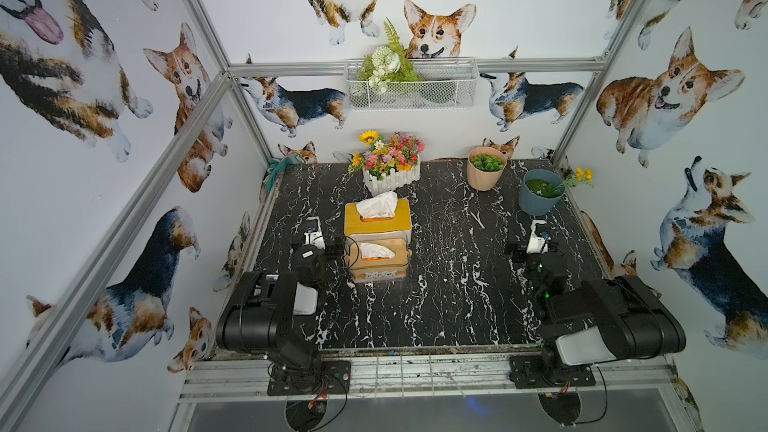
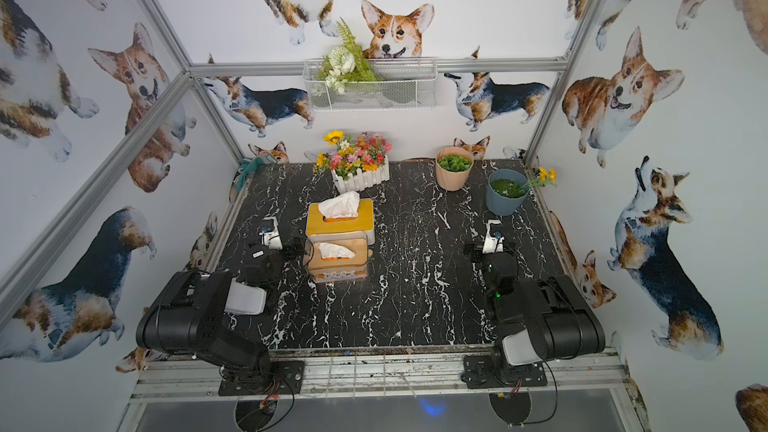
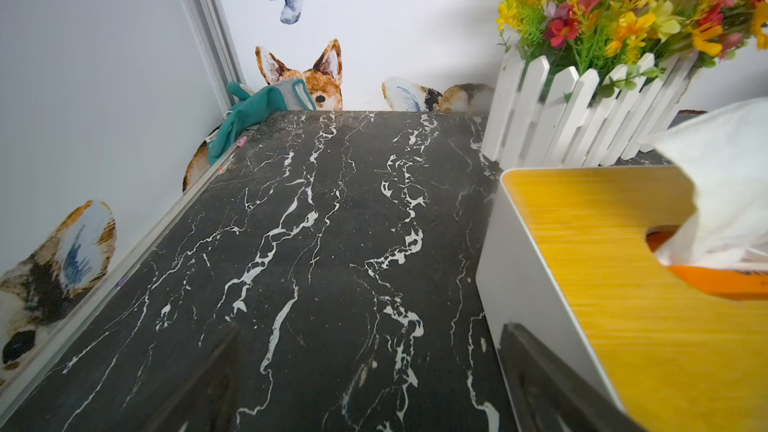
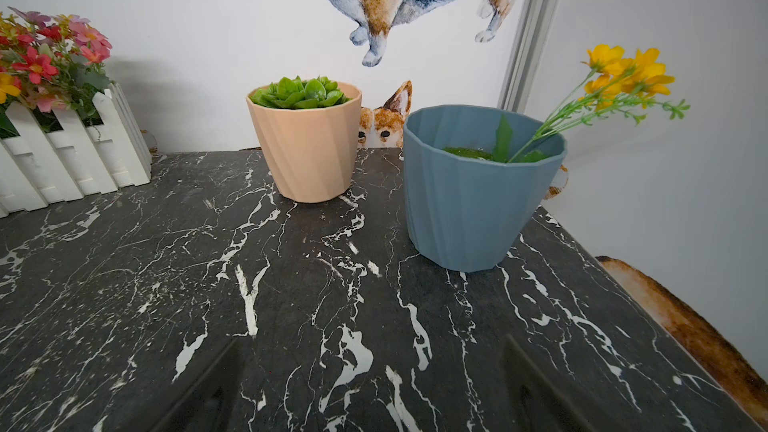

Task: Put the tissue paper into the tissue box
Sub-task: Reset both arms

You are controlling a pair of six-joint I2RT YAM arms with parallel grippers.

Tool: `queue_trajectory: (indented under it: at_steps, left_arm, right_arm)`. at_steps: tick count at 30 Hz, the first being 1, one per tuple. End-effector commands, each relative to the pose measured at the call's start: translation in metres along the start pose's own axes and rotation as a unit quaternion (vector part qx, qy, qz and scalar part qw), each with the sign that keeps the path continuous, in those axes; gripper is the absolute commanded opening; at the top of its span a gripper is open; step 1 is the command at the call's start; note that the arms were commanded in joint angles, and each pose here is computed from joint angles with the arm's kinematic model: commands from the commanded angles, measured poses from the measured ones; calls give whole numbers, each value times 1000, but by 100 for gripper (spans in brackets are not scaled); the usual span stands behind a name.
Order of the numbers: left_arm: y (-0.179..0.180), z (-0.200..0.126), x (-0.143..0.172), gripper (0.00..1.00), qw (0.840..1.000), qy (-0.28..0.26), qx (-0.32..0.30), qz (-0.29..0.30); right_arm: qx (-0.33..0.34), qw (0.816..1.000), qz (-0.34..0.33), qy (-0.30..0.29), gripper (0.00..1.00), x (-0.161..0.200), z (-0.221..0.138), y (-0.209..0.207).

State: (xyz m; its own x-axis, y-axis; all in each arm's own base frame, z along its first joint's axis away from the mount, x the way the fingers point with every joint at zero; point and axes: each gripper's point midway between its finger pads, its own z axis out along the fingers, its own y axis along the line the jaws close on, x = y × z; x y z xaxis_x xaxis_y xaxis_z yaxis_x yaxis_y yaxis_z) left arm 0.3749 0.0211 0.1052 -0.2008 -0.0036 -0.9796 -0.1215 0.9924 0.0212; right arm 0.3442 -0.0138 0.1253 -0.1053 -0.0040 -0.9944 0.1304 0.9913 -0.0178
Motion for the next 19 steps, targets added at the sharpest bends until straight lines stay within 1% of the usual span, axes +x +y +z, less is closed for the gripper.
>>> queue_trajectory:
  at_steps: [1,7,19]
  left_arm:
    - [1,0,-10,100,1000,-20,-3,-5]
    - [-3,2,-10,100,1000,-15,-1,4]
    - [-3,2,-10,100,1000,-16,-1,4]
  right_arm:
    - [3,1000,7,-6,100,-3,1,-1]
    - [2,1000,7,-5,100,-3,1,-1]
    - [-3,1000,8,-2,100,-2,3,-1]
